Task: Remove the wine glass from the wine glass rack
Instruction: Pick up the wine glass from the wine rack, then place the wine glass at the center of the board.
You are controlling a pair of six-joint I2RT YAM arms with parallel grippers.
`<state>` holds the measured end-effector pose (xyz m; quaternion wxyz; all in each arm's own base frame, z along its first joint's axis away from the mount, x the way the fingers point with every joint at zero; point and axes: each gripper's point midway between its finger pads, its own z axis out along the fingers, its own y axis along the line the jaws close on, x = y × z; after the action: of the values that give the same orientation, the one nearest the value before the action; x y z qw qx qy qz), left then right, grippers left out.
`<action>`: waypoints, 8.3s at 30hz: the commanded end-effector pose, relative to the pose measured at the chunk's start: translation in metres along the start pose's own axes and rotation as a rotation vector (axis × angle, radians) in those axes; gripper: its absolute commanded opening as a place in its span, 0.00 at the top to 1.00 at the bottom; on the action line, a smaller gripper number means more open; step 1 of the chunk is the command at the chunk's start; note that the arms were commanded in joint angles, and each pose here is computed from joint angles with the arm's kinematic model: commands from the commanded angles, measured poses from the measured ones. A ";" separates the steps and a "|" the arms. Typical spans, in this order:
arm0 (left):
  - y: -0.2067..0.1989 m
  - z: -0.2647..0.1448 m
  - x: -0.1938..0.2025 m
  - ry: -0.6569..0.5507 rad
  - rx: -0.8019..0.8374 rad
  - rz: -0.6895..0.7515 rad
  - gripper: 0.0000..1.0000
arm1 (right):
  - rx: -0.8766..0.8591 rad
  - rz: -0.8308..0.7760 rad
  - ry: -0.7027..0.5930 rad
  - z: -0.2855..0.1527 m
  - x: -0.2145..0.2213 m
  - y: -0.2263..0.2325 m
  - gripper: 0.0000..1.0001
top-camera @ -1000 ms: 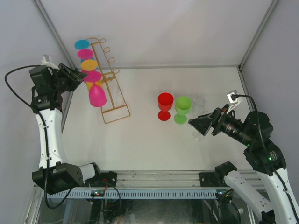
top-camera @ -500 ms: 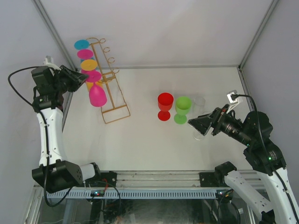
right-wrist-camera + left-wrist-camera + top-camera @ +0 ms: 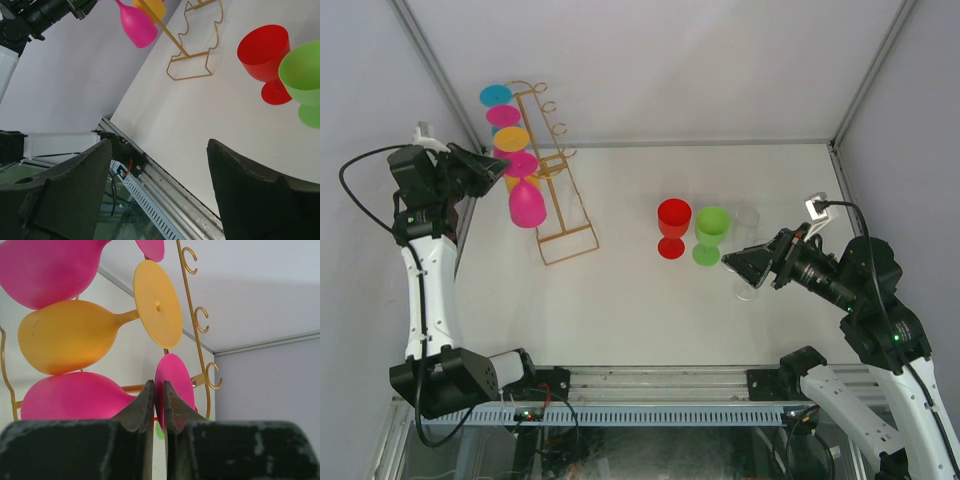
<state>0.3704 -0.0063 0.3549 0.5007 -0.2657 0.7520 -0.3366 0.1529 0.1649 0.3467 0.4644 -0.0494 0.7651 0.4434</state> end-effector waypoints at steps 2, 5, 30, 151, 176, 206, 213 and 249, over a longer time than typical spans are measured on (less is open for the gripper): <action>-0.007 -0.007 0.009 0.022 0.045 -0.024 0.93 | 0.007 0.012 -0.031 0.003 -0.008 0.000 0.24; -0.009 -0.009 0.009 0.017 0.049 -0.026 0.96 | 0.009 0.015 -0.027 0.004 -0.008 -0.001 0.24; -0.023 -0.019 0.003 -0.010 0.071 -0.068 0.98 | 0.059 0.032 -0.017 0.004 -0.003 -0.012 0.24; -0.089 -0.110 0.276 0.543 0.511 0.328 1.00 | -0.120 0.153 0.049 0.036 0.010 0.002 0.29; -0.165 -0.162 0.301 0.593 0.901 0.289 1.00 | -0.412 0.105 0.317 0.055 0.062 0.069 0.46; -0.165 -0.161 0.300 0.584 0.894 0.272 1.00 | -0.520 0.121 0.337 0.053 0.058 0.090 1.00; -0.157 -0.156 0.305 0.604 0.841 0.248 0.66 | -0.413 0.082 0.187 0.056 0.037 0.077 1.00; -0.171 -0.171 0.322 0.712 0.937 0.243 0.95 | -0.446 0.024 0.131 0.046 0.029 0.083 1.00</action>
<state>0.1069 -0.3115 0.3326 0.2875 0.1830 0.6900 -0.6385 0.1302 0.2584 0.3481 0.3585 -0.1538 0.7075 0.5893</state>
